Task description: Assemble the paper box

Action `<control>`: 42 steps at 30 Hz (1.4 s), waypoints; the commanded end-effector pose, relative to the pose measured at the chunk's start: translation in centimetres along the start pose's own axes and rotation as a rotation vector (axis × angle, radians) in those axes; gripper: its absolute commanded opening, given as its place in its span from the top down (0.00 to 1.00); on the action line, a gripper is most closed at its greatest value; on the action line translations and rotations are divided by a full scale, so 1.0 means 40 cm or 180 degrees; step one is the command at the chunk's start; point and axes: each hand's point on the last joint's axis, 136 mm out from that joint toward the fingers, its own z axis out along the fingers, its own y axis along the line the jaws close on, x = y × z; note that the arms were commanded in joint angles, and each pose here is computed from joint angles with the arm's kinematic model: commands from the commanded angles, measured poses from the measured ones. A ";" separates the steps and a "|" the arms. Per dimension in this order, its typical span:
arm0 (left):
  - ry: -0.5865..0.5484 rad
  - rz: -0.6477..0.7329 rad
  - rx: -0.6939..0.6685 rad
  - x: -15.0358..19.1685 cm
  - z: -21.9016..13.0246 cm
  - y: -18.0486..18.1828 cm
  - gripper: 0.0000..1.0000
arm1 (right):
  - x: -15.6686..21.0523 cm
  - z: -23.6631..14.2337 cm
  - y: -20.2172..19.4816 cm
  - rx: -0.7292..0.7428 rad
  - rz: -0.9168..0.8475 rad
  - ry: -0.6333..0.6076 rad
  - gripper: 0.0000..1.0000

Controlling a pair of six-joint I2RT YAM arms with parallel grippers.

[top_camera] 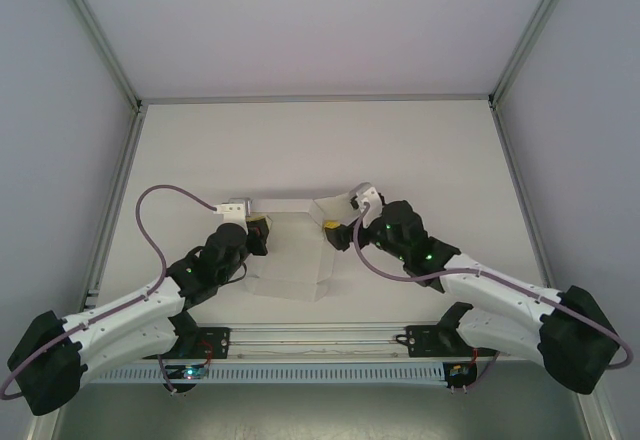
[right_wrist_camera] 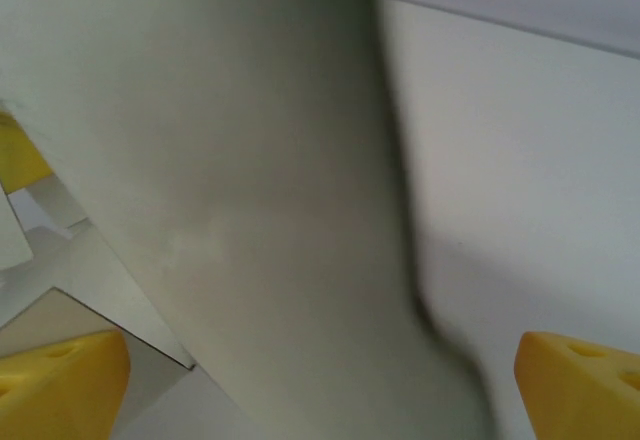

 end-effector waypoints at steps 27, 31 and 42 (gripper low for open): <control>0.0070 -0.0089 -0.0246 0.014 0.021 0.026 1.00 | -0.045 -0.102 -0.013 0.0475 -0.0223 -0.0246 0.02; 0.0119 -0.0049 -0.0175 0.015 0.024 0.013 1.00 | -0.082 -0.174 -0.080 0.0641 -0.0058 -0.0455 0.02; 0.0190 0.0049 0.0052 0.021 0.011 -0.015 1.00 | -0.081 -0.213 -0.339 0.1116 0.0984 -0.0469 0.02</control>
